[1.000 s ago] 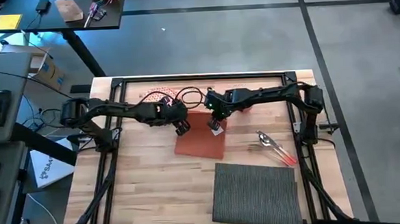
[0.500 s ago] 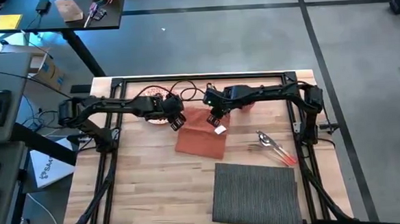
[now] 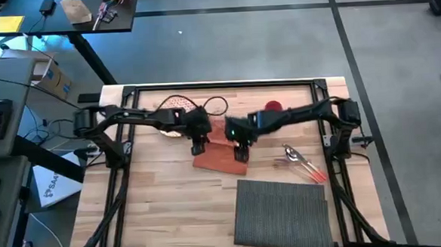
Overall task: Set table place
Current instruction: Fold the orange table napkin
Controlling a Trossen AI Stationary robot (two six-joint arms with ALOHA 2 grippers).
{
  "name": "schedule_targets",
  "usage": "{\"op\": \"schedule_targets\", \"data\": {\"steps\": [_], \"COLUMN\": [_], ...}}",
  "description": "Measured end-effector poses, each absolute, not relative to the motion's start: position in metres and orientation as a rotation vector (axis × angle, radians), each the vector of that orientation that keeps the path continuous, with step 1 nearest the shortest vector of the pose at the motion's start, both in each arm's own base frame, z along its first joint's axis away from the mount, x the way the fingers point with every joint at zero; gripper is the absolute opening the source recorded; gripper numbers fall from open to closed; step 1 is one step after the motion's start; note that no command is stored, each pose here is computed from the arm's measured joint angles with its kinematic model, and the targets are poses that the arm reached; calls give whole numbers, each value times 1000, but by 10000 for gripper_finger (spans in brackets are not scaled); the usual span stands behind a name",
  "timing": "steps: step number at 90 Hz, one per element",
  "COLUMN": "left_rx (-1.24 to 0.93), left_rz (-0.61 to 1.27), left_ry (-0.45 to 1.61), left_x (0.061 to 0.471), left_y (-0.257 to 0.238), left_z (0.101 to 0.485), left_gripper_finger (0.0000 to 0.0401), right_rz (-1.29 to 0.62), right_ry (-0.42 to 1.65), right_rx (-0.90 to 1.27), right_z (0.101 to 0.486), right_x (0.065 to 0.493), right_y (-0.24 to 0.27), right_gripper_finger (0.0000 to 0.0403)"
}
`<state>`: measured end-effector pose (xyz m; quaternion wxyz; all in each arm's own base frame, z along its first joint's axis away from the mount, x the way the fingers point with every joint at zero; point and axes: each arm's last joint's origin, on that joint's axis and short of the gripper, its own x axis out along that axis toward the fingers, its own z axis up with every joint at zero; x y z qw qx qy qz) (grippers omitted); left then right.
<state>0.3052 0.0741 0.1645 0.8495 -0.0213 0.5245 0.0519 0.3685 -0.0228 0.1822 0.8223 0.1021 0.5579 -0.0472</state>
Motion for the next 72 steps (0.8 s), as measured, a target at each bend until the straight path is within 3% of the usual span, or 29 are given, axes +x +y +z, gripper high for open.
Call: {"op": "schedule_targets", "data": {"steps": [25, 43, 72], "left_rx": [-46, -63, 25], "left_rz": [73, 37, 36], "left_ry": [1270, 1337, 1272], "left_x": [304, 293, 293], "left_y": [74, 65, 61], "left_z": [133, 142, 158], "left_gripper_finger": [126, 120, 131], "right_rz": [-134, -116, -59], "right_ry": [1192, 1178, 1130], "right_rx": [316, 303, 234], "right_z": [154, 155, 156], "right_x": [357, 358, 363], "right_y": [-18, -19, -26], "right_gripper_finger": [169, 165, 165]}}
